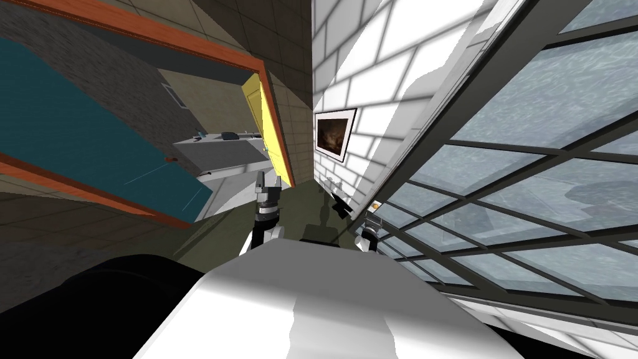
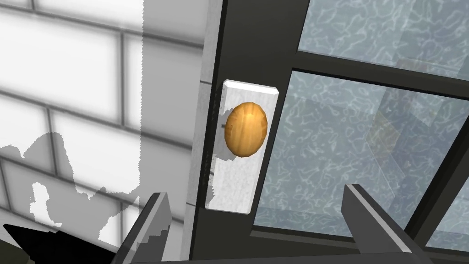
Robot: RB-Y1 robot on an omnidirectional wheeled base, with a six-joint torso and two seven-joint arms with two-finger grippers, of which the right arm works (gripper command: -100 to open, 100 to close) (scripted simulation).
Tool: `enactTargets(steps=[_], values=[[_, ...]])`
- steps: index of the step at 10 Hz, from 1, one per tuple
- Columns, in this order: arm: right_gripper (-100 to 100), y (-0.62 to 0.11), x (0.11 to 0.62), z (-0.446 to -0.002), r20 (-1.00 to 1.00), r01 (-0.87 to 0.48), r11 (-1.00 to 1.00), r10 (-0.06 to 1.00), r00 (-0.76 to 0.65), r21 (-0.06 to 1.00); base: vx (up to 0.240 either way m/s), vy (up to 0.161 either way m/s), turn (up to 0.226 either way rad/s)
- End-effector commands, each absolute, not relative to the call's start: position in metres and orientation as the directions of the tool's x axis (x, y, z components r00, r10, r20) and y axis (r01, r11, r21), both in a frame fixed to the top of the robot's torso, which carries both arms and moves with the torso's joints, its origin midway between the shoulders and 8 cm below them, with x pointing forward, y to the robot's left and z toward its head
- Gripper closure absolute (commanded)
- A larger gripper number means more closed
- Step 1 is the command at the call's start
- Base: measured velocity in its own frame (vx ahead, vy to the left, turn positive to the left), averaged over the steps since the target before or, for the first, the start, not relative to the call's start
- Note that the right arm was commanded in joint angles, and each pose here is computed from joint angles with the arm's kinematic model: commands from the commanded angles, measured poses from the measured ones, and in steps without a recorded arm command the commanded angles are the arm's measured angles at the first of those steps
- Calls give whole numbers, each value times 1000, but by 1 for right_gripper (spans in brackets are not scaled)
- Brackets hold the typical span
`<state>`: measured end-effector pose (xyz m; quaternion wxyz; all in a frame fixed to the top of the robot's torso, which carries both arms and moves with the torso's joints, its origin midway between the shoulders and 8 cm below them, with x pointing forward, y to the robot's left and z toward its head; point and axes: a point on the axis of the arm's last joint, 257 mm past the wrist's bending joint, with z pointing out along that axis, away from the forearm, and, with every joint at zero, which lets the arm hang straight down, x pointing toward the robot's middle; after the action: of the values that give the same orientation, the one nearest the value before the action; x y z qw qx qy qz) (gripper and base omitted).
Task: Pull the door open
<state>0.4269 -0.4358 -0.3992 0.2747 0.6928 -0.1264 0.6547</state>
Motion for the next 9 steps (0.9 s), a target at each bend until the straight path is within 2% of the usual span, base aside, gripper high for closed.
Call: enactTargets(steps=[1,6,9], values=[[-100,-435,427,-399,984,-541,-822,151,91,176,-42,-6,19],[-100,-428,430,-400,1000,-561,-827,18,11,21,-46,-3,30],[-100,-442,422,-401,999,-563,-826,28,16,32,63,10,8]])
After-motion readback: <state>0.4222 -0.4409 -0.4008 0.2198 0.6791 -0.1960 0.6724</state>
